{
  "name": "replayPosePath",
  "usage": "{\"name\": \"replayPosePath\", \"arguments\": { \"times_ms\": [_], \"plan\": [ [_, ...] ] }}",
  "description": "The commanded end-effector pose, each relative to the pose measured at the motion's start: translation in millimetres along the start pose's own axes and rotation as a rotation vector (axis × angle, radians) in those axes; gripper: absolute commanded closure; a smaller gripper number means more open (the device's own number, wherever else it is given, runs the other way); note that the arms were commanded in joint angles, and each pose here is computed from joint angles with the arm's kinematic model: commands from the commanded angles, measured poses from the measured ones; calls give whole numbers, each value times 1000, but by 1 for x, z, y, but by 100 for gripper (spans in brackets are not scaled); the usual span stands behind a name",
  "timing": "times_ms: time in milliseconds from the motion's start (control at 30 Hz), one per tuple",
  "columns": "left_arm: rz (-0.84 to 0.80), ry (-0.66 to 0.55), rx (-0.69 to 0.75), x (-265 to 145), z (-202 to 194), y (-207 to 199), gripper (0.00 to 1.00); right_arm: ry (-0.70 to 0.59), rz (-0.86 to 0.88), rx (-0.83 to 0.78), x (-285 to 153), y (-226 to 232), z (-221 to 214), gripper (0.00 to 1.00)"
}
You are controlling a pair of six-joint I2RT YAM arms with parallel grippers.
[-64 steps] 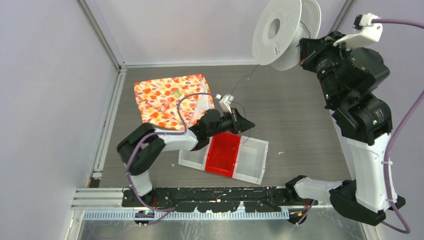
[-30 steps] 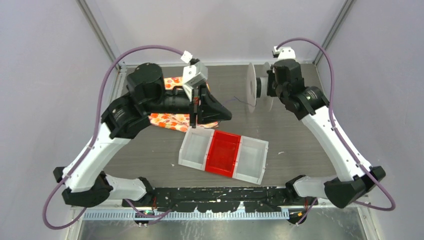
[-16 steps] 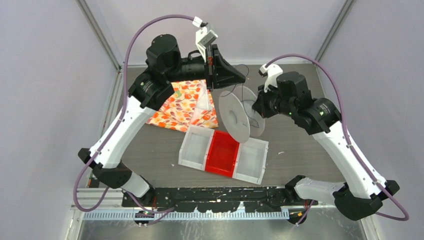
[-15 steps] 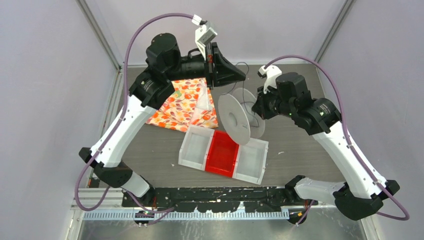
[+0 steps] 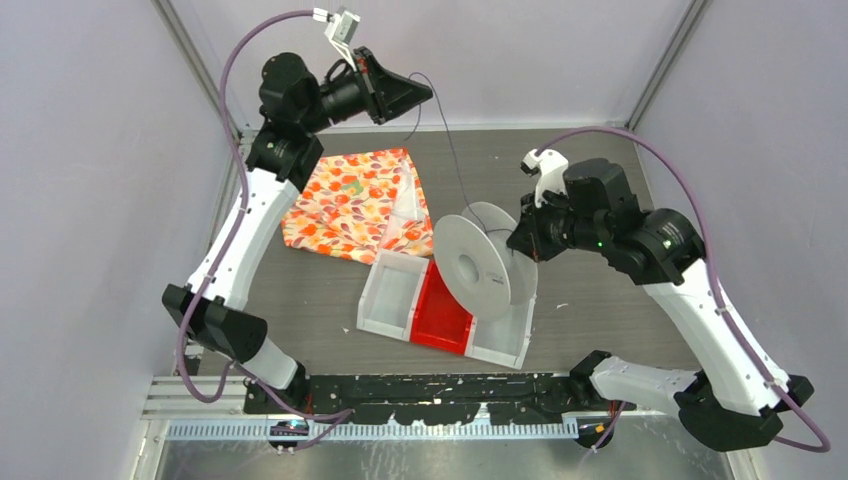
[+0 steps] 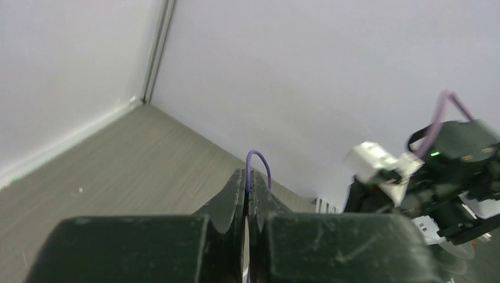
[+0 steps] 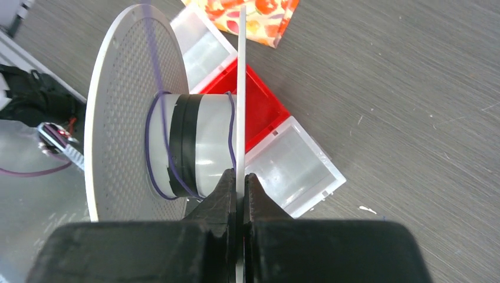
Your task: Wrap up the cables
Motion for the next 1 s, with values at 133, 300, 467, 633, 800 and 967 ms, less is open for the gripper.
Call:
{"name": "replayPosePath", "arguments": {
  "times_ms": [133, 300, 467, 633, 800, 967],
  "plan": [
    [30, 60, -216, 0, -45, 69, 100, -519, 55, 68, -73, 15, 57, 99],
    [68, 96, -317, -8, -80, 90, 100, -745, -97, 203, -99, 3, 85, 99],
    [86, 168, -402, -21, -118, 100, 100, -909, -326, 355, -118, -18, 107, 99],
    [90, 323, -411, -25, -154, 89, 100, -903, -514, 436, -111, -37, 129, 100],
    [112, 438, -377, -32, -178, 77, 100, -876, -681, 460, -95, -53, 146, 99],
    [73, 512, -349, -28, -190, 54, 100, -793, -773, 413, -73, -62, 160, 100]
  ]
}}
Point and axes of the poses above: each gripper's point midway between its finger pads, its own x axis out along the fingers, its own y axis along the line the jaws close on, z = x × y, the point moved 9 cm from there along -x, back along the fingers, and after that the axes turned 12 degrees about -x, right-handed, at the moved point
